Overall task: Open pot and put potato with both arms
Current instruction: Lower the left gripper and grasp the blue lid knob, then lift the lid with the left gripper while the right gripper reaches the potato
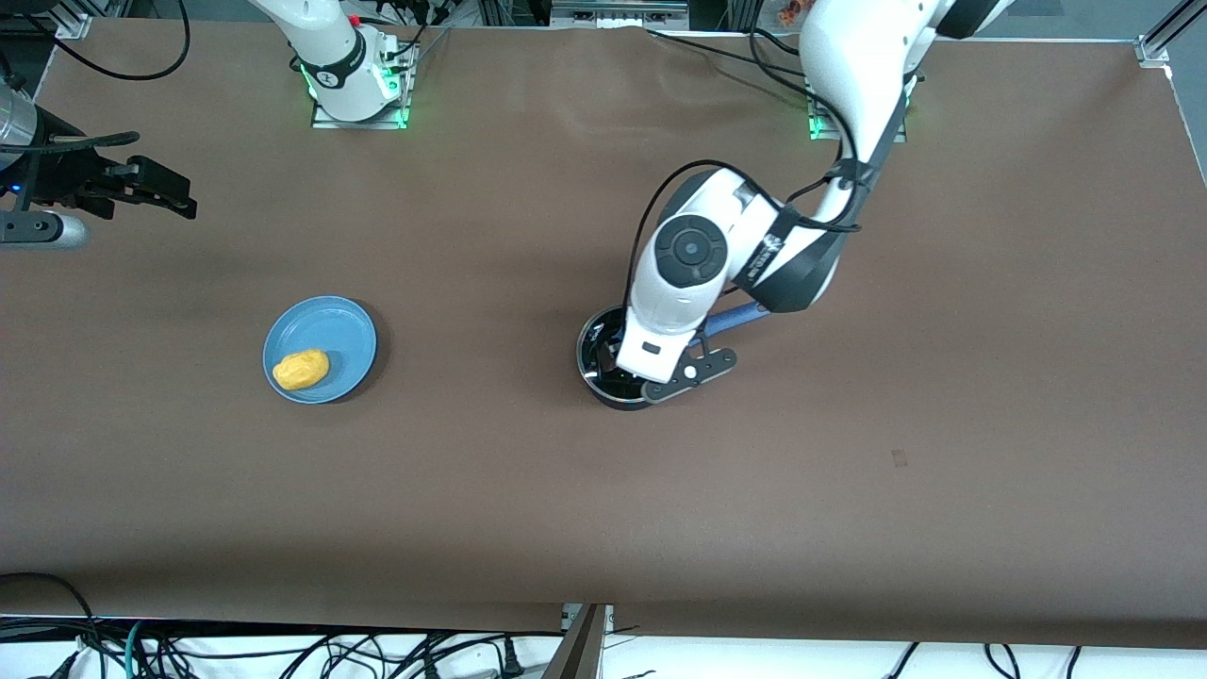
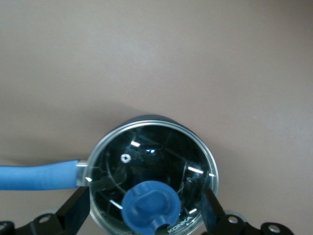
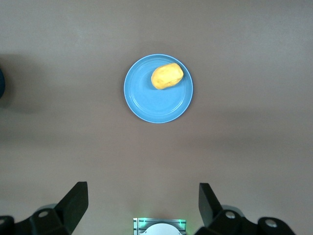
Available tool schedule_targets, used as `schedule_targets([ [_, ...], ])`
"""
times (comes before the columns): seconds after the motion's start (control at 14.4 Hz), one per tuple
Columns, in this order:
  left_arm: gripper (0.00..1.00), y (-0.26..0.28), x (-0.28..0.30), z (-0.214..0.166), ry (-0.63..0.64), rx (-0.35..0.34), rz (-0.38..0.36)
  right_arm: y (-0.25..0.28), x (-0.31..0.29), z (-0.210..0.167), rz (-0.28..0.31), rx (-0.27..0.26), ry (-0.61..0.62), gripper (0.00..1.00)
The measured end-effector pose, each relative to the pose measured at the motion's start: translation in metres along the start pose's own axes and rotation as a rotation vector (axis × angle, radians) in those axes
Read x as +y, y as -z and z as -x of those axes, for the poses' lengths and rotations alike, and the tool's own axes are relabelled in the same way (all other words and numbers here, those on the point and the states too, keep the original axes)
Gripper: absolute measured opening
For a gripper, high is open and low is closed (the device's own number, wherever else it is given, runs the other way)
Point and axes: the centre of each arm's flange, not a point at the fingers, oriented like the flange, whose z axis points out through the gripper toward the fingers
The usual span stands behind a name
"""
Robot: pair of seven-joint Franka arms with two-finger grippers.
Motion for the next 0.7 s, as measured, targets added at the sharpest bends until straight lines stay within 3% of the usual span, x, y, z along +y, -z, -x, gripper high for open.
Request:
schedule_targets([
  [0.7,1.00,-0.058,0.010,0.045,-0.085,-0.015,-0.094,0.000,0.000,0.000,0.000,0.000,0.000,1.00],
])
